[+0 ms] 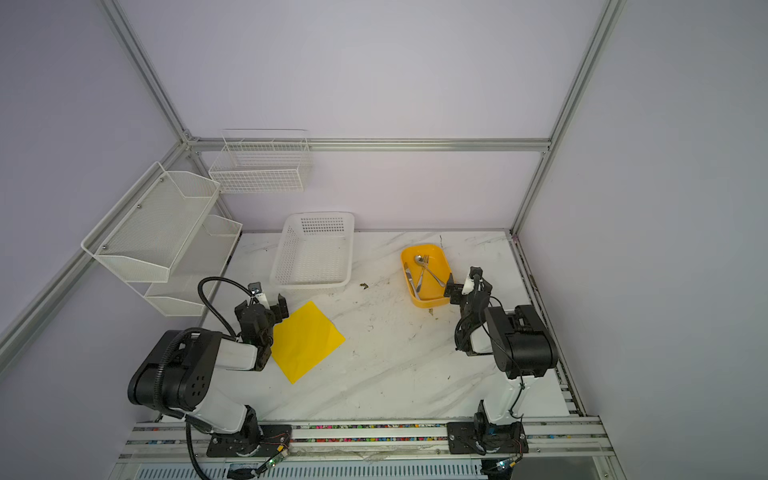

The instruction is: Place the utensils on the paper napkin and roll it up

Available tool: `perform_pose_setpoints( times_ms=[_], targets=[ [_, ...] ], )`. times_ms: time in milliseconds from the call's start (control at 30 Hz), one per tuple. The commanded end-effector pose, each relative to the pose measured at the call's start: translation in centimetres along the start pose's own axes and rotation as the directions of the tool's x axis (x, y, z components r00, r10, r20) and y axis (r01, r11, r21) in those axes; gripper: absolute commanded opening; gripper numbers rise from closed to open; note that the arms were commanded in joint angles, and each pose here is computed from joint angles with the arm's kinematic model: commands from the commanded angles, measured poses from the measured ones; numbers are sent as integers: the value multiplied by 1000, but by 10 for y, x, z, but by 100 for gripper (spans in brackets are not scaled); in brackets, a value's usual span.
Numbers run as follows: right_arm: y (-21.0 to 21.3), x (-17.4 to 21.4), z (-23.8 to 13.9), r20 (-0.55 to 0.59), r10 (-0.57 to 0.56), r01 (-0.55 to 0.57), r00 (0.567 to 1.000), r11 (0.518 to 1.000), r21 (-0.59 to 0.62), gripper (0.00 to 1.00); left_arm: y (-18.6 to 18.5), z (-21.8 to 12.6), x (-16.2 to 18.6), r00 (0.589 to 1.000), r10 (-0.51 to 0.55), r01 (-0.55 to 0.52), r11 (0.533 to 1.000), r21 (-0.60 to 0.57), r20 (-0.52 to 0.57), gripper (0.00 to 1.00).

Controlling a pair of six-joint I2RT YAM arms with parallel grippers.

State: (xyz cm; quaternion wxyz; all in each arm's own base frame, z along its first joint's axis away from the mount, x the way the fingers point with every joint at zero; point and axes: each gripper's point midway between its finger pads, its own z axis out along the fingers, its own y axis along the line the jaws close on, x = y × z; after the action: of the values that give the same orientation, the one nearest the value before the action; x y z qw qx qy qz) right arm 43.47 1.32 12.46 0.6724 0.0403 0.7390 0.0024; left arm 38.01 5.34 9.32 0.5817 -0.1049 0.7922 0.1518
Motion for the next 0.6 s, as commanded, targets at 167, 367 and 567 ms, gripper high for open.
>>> perform_pose_setpoints(
  times_ms=[167,367,567],
  targets=[
    [0,-9,4,29,-17,17,999,1000,-4,97,3,4,-26,996,-49,51,999,-19,73,100],
    [0,-10,5,28,-16,17,999,1000,-4,97,3,4,-26,996,-48,50,999,-19,74,100],
    [0,-9,4,28,-18,18,999,1000,-3,97,3,4,-26,996,-48,50,999,-19,73,100]
  ],
)
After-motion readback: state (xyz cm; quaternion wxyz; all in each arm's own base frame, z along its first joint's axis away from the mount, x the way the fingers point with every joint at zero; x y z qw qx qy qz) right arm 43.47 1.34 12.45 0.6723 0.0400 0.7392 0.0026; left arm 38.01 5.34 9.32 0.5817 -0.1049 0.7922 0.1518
